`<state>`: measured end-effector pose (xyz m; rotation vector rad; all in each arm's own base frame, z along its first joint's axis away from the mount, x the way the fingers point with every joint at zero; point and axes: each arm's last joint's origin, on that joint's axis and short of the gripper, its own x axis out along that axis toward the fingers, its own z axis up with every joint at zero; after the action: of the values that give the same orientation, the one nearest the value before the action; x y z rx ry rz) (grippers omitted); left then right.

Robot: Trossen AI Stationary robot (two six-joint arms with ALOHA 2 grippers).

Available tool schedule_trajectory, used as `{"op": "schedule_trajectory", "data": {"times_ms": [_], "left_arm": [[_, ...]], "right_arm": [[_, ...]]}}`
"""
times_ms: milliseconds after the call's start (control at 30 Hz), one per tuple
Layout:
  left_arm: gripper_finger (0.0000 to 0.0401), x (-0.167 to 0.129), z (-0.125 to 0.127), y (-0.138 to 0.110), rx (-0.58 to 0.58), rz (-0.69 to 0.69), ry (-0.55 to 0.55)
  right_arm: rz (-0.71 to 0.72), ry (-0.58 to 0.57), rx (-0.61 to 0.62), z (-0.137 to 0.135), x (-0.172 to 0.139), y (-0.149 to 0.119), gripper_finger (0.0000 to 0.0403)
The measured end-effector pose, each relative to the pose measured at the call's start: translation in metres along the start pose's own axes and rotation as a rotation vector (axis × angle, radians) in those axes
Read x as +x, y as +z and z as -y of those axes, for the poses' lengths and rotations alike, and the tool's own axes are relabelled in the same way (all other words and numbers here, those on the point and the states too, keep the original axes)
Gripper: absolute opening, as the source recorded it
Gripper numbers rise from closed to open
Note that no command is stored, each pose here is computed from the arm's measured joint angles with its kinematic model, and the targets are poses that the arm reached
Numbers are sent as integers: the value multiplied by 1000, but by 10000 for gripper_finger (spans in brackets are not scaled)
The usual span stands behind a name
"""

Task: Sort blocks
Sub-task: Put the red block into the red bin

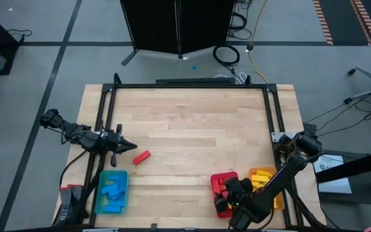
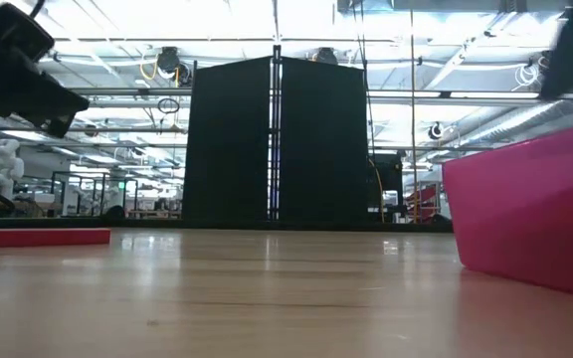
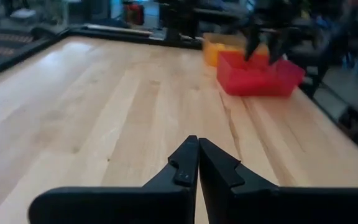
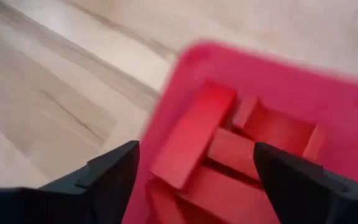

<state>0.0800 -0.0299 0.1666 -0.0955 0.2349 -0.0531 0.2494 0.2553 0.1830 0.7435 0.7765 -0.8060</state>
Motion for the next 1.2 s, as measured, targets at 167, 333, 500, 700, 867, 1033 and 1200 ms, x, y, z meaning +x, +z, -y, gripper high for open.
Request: {"op": "schedule_trajectory", "data": {"times_ms": [167,333,500,700,867,1033,1200], "left_arm": [[17,0,-2,1,-275,35,80],[17,0,-3,0,-348,28,93],[17,0,-3,0,-345,24,98],[17,1,-3,-1,-339,13,111],[17,1,-3,-1,-339,11,112],[17,2,-3,-2,-334,4,115],[17,2,-3,-2,-333,2,118]], "right_arm": [[94,10,-73,-11,-29,26,297],[152,-48,-188,-19,-37,61,293],[270,-81,-337,-38,-20,113,292],[374,-42,-578,-67,19,192,292],[417,305,-657,-91,44,258,292],[482,459,-669,-92,65,295,292],[461,488,-721,-92,107,301,292]]}}
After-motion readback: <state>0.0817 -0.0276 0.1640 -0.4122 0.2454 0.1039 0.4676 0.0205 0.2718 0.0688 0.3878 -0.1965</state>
